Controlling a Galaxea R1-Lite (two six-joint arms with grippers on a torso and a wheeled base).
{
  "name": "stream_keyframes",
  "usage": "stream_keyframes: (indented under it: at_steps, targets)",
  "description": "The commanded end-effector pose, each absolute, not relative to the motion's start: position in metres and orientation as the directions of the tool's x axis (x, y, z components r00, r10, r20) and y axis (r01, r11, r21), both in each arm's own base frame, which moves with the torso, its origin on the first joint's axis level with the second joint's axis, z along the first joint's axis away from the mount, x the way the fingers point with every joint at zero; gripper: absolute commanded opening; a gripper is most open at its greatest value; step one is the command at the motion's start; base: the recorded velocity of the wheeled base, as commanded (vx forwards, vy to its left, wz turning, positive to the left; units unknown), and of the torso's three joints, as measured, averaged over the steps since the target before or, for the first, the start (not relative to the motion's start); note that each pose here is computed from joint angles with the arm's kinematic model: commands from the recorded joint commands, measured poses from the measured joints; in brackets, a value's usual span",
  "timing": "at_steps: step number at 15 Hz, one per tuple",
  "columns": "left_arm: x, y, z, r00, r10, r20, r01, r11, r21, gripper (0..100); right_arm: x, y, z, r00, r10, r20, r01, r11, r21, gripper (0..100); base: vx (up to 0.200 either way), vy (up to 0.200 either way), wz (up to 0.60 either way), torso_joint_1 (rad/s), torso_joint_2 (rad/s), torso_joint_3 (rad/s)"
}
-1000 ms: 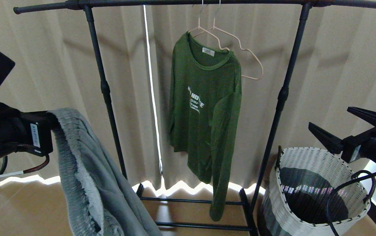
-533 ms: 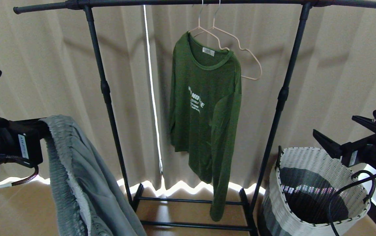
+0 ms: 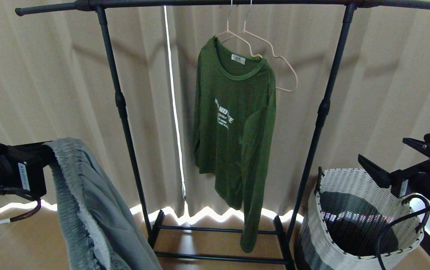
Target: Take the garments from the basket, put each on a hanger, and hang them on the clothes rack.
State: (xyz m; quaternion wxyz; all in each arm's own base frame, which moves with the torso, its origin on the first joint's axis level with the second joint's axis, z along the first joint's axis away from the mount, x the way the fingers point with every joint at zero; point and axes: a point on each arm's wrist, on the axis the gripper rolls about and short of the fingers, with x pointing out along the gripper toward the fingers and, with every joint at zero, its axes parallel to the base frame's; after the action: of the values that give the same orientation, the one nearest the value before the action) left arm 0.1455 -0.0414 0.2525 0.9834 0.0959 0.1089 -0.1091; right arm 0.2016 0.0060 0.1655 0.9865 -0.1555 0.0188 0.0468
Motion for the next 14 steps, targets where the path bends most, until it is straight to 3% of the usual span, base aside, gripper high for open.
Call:
stream_keyframes:
  at_steps: [1,5,8,14]
  targets:
    - [0.141,-0.04,0.252,0.954,-0.195,-0.227,0.235,0.958,0.166,0,0.201,0.006,0.165,0.995,0.087,-0.052,-0.099,0.947,-0.306,100,0.0,0.0,0.0,0.0,0.0,0.0]
    - [0.142,-0.042,0.257,0.96,-0.208,-0.187,0.239,0.957,0.163,0,0.202,0.006,0.164,0.994,0.089,-0.057,-0.102,0.947,-0.305,100,0.0,0.0,0.0,0.009,-0.03,-0.027]
    - [0.145,-0.044,0.254,0.964,-0.214,-0.157,0.239,0.958,0.161,0,0.202,0.006,0.163,0.994,0.09,-0.058,-0.104,0.947,-0.304,100,0.0,0.0,0.0,0.062,-0.22,-0.238]
    - [0.142,-0.043,0.246,0.961,-0.213,-0.176,0.244,0.953,0.182,0,0.201,0.007,0.163,0.994,0.096,-0.06,-0.11,0.946,-0.305,100,0.0,0.0,0.0,0.176,-0.5,-0.288]
